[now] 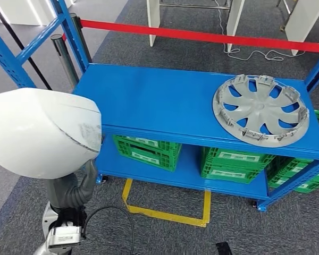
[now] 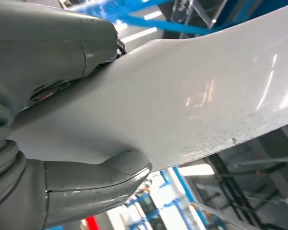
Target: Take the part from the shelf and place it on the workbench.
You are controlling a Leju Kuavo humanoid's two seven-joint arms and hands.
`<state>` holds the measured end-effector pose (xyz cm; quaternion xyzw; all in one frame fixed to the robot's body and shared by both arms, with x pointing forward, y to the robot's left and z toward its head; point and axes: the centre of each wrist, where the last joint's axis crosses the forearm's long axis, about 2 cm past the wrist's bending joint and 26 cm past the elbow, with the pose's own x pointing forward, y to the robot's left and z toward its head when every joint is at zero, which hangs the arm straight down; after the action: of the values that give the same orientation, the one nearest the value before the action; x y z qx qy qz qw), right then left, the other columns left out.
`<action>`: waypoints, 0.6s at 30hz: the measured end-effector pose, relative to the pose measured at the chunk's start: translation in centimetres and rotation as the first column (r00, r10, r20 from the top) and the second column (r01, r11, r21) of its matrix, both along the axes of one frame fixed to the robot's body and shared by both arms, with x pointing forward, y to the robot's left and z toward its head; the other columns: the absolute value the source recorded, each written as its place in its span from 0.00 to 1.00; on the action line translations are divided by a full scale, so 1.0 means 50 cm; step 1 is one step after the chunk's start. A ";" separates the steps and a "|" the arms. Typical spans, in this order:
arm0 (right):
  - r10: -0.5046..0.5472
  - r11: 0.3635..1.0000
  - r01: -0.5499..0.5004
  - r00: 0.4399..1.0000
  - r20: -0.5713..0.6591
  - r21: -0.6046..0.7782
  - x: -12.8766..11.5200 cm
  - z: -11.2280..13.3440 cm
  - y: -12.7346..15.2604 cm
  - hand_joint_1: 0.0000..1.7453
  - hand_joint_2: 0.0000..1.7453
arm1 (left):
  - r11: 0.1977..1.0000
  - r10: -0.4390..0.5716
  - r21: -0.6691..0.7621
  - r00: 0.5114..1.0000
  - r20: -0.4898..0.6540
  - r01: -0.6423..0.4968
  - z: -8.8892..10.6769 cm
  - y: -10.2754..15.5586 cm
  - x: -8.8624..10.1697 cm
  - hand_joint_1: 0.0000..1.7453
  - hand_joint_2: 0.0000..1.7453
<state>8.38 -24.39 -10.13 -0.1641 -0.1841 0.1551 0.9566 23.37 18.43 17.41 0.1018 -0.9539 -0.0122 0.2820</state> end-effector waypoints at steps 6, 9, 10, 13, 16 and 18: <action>-0.090 0.995 0.086 0.994 0.070 0.050 0.003 0.000 -0.006 0.00 1.00 | 0.998 0.053 -0.020 0.998 -0.026 -0.053 -0.010 0.027 -0.012 1.00 1.00; -0.121 0.989 0.113 0.990 0.073 0.098 -0.007 -0.003 -0.007 0.00 1.00 | 0.998 0.063 -0.025 0.997 -0.043 -0.064 -0.017 0.036 -0.017 1.00 1.00; -0.128 0.987 0.120 0.989 0.074 0.107 -0.009 -0.003 -0.007 0.00 1.00 | 0.997 0.065 -0.026 0.997 -0.047 -0.066 -0.018 0.037 -0.018 1.00 1.00; -0.150 0.982 0.140 0.986 0.075 0.126 -0.011 -0.004 -0.009 0.00 1.00 | 0.997 0.071 -0.029 0.996 -0.057 -0.072 -0.021 0.041 -0.020 1.00 1.00; -0.181 0.974 0.169 0.981 0.070 0.152 -0.011 -0.004 -0.010 0.00 1.00 | 0.997 0.071 -0.029 0.995 -0.064 -0.073 -0.024 0.044 -0.022 1.00 1.00; -0.211 0.966 0.198 0.975 0.068 0.167 -0.010 -0.004 -0.011 0.00 1.00 | 0.997 0.072 -0.027 0.995 -0.068 -0.074 -0.026 0.046 -0.023 1.00 1.00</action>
<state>7.86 -24.94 -10.35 -0.1118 -0.2184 0.0332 0.9689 22.22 20.72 16.11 0.1319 -0.9397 0.0090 0.3154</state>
